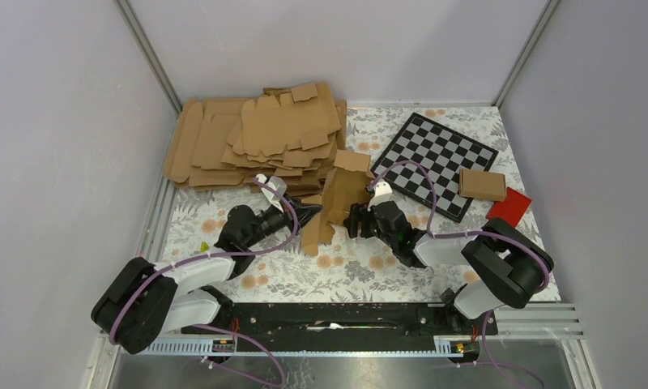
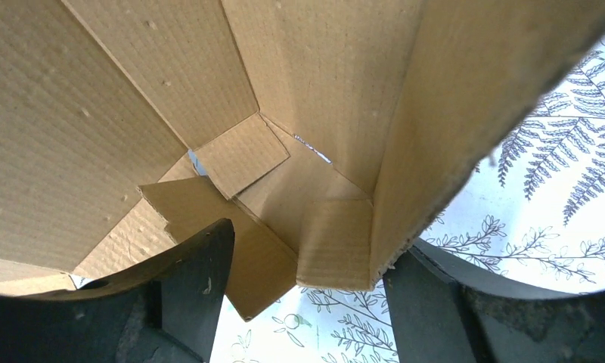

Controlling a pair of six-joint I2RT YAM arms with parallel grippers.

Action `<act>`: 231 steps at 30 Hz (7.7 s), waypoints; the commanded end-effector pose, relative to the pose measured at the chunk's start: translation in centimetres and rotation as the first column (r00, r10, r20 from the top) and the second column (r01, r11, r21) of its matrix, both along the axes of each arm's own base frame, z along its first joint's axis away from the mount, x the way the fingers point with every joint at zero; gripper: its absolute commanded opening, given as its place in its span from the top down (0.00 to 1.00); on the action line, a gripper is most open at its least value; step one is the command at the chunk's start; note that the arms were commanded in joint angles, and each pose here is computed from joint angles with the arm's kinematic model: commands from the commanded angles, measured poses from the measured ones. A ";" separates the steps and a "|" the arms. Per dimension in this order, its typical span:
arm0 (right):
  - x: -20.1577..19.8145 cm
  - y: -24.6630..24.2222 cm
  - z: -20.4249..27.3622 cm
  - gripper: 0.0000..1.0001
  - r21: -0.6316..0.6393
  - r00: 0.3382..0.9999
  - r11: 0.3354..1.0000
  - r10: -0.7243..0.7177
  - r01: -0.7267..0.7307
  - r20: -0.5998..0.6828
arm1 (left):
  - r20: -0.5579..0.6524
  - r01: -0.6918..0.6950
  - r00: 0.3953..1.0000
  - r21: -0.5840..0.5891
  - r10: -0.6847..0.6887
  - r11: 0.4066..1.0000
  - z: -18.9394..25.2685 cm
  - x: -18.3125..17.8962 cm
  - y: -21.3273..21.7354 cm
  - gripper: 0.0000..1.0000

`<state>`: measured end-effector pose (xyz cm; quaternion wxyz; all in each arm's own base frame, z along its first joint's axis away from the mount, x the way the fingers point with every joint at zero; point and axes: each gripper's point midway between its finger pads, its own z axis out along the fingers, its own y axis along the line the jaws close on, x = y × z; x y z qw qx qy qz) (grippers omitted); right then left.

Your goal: Fold the paper box

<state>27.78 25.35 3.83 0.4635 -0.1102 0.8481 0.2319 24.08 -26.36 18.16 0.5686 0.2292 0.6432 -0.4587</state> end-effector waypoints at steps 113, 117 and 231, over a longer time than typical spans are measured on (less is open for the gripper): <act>2.5 1.1 -4.5 0.32 -0.246 0.992 0.969 -0.027 -0.004 -0.123 | -0.237 0.056 0.969 -0.093 -0.077 0.994 -1.8 0.0 -2.9 1.00; 2.3 0.9 -4.5 0.33 -0.248 0.992 0.969 -0.032 0.001 -0.123 | -0.245 0.111 0.956 -0.204 -0.160 0.973 -0.2 -0.6 -3.8 1.00; 1.2 -1.6 4.2 0.03 -0.095 0.993 0.994 -0.045 0.055 0.110 | -0.334 -0.328 0.878 0.104 0.344 0.939 0.6 2.3 2.6 0.38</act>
